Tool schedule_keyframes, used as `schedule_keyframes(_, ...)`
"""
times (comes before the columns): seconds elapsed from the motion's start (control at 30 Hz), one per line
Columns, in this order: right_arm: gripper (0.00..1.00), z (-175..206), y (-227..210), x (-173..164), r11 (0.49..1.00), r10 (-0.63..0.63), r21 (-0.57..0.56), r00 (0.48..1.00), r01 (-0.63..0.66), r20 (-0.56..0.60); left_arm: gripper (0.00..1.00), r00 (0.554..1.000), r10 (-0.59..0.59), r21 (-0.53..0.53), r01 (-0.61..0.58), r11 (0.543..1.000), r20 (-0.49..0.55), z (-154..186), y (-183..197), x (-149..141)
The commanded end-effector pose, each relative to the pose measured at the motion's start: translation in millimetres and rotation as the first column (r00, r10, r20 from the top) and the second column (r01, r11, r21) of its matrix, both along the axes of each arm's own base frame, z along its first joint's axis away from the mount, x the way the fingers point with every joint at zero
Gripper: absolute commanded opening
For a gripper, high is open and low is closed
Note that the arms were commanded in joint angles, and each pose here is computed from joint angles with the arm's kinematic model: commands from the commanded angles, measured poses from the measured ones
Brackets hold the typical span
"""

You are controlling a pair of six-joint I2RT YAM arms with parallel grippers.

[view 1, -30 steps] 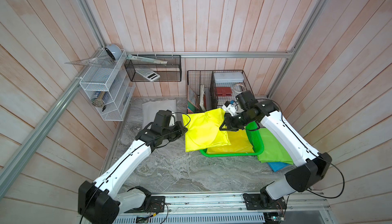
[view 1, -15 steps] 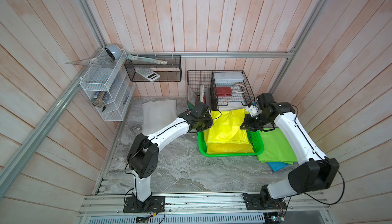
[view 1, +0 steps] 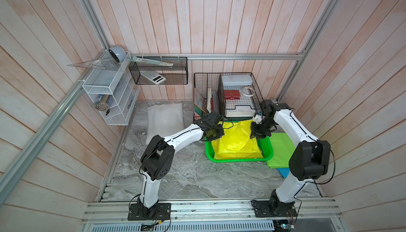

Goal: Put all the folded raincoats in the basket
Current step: Place the raincoat in the basket.

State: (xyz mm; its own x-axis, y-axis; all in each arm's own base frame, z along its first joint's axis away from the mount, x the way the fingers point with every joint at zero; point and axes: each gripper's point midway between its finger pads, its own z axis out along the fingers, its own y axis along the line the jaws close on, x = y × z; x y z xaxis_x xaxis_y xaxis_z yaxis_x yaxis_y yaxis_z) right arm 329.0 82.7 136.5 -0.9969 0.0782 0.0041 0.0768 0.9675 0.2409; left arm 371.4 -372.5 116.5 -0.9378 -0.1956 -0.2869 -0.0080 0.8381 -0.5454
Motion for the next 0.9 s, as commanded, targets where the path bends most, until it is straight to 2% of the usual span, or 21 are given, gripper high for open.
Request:
schedule_keyframes(0.0, 0.32, -4.6, -11.6, 0.3, 0.998, 0.000, -0.067, 0.999, -0.002, -0.032, 0.00, 1.000, 0.011, 0.006, -0.011, 1.000, 0.007, -9.1, -4.6, 4.5)
schedule_keyframes(0.03, 0.37, -5.9, -13.2, 0.9, 0.997, -0.003, -0.076, 0.999, 0.001, -0.031, 0.00, 1.000, 0.009, 0.005, -0.009, 1.000, 0.005, -10.5, -5.1, 4.0)
schedule_keyframes(0.07, 0.41, -6.1, -13.8, 1.7, 0.997, -0.008, -0.082, 1.000, 0.005, -0.029, 0.06, 1.000, 0.005, 0.003, -0.005, 1.000, 0.006, -10.2, -5.7, 3.5)
schedule_keyframes(0.13, 0.49, -3.6, -16.6, 3.6, 0.995, -0.015, -0.097, 1.000, 0.014, -0.019, 0.38, 1.000, -0.003, 0.003, 0.003, 1.000, 0.008, -8.5, -6.0, 2.7)
schedule_keyframes(0.17, 0.53, -2.1, -18.0, 4.6, 0.994, -0.019, -0.104, 1.000, 0.018, -0.009, 0.49, 1.000, -0.005, 0.008, 0.005, 1.000, 0.013, -6.1, -4.9, 2.6)
schedule_keyframes(0.27, 0.59, 6.7, -21.7, 6.0, 0.992, -0.025, -0.123, 0.999, 0.028, 0.026, 0.68, 0.999, 0.003, 0.032, -0.005, 0.999, 0.050, 9.8, 3.4, 3.7)
schedule_keyframes(0.33, 0.62, 15.0, -26.2, 6.4, 0.989, -0.031, -0.143, 0.998, 0.038, 0.056, 0.73, 0.997, 0.009, 0.050, -0.013, 0.999, 0.079, 22.9, 10.1, 4.0)
schedule_keyframes(0.47, 0.64, 38.9, -30.9, 8.1, 0.985, -0.047, -0.156, 0.990, 0.068, 0.134, 0.75, 0.990, 0.016, 0.081, -0.028, 0.996, 0.143, 56.2, 25.8, 1.9)
schedule_keyframes(0.6, 0.63, 68.1, -12.1, 4.6, 0.998, -0.051, -0.027, 0.965, 0.060, 0.257, 0.75, 0.973, 0.038, 0.094, -0.061, 0.994, 0.230, 94.0, 53.7, -9.6)
schedule_keyframes(0.67, 0.59, 79.0, -1.9, -1.0, 0.999, -0.049, 0.031, 0.948, 0.042, 0.314, 0.76, 0.962, 0.045, 0.101, -0.075, 0.992, 0.268, 106.6, 72.3, -21.6)
schedule_keyframes(0.77, 0.52, 86.0, 8.7, -16.7, 0.998, -0.031, 0.062, 0.929, 0.009, 0.368, 0.78, 0.946, 0.082, 0.122, -0.125, 0.985, 0.312, 113.2, 112.4, -44.4)
schedule_keyframes(0.87, 0.51, 88.7, 21.9, -35.3, 0.997, -0.001, 0.074, 0.914, -0.031, 0.405, 0.78, 0.948, 0.132, 0.135, -0.177, 0.975, 0.291, 93.1, 156.3, -73.1)
